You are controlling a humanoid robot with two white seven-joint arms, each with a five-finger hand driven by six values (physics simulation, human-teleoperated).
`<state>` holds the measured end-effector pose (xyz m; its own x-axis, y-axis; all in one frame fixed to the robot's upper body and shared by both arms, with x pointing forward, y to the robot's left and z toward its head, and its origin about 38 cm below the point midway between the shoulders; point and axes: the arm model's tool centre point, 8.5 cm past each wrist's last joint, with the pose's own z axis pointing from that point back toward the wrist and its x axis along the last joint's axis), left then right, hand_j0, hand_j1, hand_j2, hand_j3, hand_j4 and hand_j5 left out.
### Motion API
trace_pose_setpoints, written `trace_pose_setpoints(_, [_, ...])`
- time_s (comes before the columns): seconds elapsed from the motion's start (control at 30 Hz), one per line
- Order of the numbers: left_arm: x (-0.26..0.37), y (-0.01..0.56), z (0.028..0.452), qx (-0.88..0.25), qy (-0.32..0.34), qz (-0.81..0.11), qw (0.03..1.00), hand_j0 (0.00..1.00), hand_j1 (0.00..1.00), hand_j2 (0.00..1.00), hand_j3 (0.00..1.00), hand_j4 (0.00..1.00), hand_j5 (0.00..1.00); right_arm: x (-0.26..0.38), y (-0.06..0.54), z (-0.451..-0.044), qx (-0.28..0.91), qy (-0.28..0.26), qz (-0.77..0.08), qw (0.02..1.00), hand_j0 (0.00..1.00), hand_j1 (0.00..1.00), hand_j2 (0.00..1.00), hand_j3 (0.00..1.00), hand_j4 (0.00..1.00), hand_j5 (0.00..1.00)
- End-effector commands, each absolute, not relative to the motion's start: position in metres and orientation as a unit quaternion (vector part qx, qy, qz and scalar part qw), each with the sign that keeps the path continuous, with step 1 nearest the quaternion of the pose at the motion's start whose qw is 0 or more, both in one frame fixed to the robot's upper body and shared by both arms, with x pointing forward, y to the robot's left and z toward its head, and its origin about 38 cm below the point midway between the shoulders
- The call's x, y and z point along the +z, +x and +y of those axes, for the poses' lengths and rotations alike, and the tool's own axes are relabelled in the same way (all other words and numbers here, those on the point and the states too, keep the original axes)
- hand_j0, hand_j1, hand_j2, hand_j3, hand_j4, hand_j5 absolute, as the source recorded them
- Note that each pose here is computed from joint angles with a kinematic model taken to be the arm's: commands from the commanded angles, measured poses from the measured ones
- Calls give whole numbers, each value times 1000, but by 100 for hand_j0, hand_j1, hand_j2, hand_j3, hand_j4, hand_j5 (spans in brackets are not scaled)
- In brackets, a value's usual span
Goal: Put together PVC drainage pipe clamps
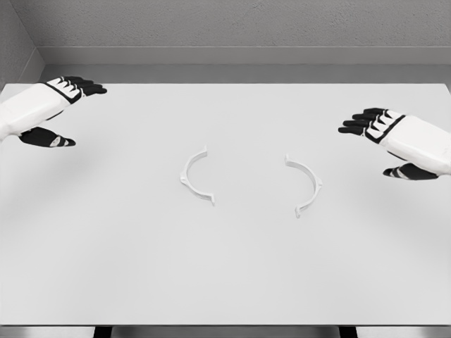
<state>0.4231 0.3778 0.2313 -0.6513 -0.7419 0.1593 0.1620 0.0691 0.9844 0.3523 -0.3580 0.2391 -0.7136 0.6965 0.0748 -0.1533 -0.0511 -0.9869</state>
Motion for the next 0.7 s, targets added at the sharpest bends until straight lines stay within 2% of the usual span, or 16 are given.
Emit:
trace_pose_setpoints(0.0, [231,423,380,-642,226,-641,355,100,100,100,100,100,100,234,352,-357,693,-213,-613,313,100,100,100,100,100,100])
trace_pose_setpoints(0.23, [225,425,375,-653,218,-631,358,100,100,100,100,100,100,215,365,-383,676,-217,-603,364,100,100,100,100,100,100])
trace_pose_setpoints(0.33, [221,426,370,-653,216,-632,357,100,100,100,100,100,100,204,383,-365,688,-219,-593,357,100,100,100,100,100,100])
trace_pose_setpoints(0.47, [204,431,360,-655,210,-628,363,100,100,100,100,100,100,187,399,-334,690,-198,-599,354,91,91,91,91,91,91])
trace_pose_setpoints(0.67, [189,435,347,-662,207,-622,363,100,100,100,100,100,100,171,411,-317,675,-194,-610,368,92,92,92,92,92,92])
